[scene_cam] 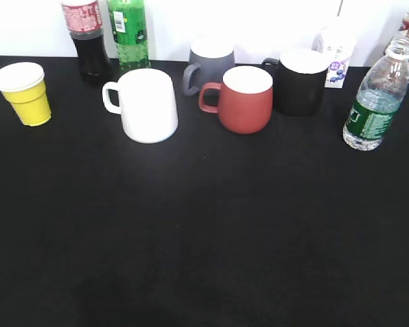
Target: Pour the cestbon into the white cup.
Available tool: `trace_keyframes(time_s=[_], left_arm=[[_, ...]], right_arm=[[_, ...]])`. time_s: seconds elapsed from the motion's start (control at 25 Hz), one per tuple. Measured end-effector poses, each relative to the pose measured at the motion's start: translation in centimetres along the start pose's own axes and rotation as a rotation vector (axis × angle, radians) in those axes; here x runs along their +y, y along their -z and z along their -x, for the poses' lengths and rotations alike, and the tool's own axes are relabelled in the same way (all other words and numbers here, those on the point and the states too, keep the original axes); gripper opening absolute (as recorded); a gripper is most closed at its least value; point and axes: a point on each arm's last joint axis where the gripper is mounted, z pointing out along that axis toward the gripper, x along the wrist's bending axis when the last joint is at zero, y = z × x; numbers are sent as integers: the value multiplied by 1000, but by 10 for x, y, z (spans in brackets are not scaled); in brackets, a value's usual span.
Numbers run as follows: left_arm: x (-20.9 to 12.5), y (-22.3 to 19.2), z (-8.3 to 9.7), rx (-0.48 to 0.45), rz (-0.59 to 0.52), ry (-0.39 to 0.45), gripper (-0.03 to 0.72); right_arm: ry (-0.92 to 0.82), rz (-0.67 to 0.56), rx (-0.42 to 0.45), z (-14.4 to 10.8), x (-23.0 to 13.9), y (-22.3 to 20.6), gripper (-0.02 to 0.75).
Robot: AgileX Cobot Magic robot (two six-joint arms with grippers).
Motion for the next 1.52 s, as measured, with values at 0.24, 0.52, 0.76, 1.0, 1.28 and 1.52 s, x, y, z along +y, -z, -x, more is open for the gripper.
trace_keyframes(time_s=[0.24,0.52,0.76,1.0,1.28,1.52], left_arm=[[0,0,1,-12,0,6,309],[0,0,7,-75,2,40,309],[1,0,7,72,16,118,276],[-2,3,9,208,60,182,231],[-2,3,9,208,60,182,223],[-2,3,9,208,60,182,223]], right_arm=[[-42,15,67,-6,1,1,587],[-57,16,90,-8,1,1,587],[-136,30,-67,-9,2,0,587],[-139,31,-73,-9,2,-1,587],[-139,31,-73,-9,2,-1,587],[-139,31,-73,-9,2,-1,587]])
